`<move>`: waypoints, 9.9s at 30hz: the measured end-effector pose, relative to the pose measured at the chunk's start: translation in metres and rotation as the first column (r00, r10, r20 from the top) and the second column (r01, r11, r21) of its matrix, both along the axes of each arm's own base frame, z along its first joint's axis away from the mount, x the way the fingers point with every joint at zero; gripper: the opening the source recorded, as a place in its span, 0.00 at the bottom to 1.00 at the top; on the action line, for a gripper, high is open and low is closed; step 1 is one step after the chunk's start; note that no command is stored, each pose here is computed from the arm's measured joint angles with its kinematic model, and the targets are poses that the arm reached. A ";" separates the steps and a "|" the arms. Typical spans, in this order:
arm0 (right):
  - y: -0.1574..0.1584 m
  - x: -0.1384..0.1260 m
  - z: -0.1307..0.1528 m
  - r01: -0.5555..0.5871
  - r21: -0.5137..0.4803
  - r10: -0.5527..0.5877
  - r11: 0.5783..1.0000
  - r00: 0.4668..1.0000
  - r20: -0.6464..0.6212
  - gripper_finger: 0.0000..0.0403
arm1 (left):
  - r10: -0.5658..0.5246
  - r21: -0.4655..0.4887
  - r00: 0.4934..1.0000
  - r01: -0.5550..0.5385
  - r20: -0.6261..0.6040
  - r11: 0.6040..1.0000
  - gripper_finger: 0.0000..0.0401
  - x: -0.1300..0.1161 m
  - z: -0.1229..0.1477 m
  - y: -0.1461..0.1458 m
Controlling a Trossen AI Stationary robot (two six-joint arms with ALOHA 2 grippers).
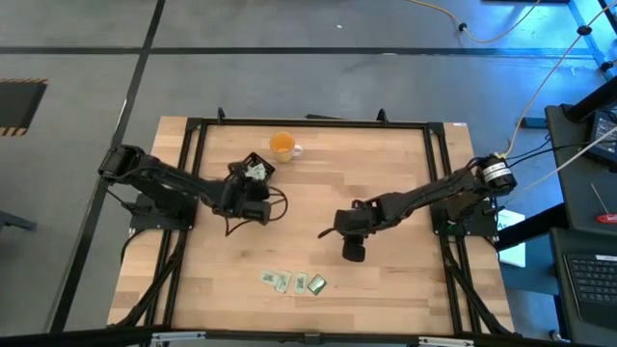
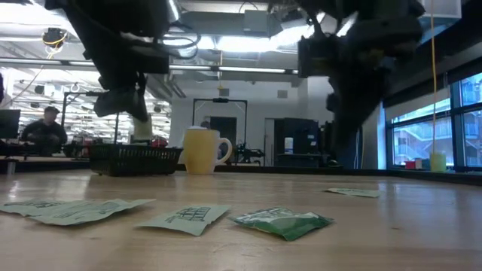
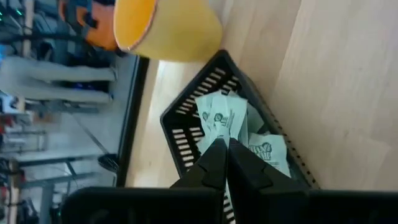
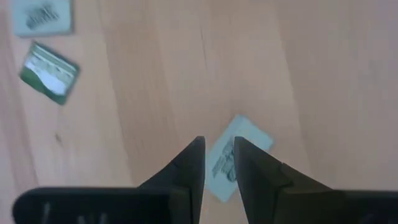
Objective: Pick and place Stevia / Truvia into bins
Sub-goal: Put the green stevia packet into the black bin
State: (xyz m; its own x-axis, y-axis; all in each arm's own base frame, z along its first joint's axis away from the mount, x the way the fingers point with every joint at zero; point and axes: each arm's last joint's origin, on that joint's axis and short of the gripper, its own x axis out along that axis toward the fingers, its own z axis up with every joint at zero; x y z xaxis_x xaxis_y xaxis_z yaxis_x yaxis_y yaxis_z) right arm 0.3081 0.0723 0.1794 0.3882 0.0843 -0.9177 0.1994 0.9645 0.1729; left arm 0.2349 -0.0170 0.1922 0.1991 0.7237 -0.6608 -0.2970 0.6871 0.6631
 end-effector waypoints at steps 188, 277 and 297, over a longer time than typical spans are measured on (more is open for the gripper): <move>0.061 0.056 -0.048 -0.564 -0.085 0.568 0.821 0.793 0.219 0.31 | 0.050 0.031 0.998 -0.049 -0.038 0.998 0.17 -0.020 -0.032 0.006; 0.052 0.045 -0.046 -0.308 -0.261 0.336 0.915 0.939 0.070 0.16 | 0.057 -0.044 0.998 -0.056 0.011 0.997 0.22 -0.015 -0.033 0.004; 0.052 0.047 -0.063 -0.324 -0.272 0.341 0.906 0.940 0.016 0.03 | 0.056 -0.045 0.998 -0.056 0.011 0.997 0.22 -0.015 -0.033 0.004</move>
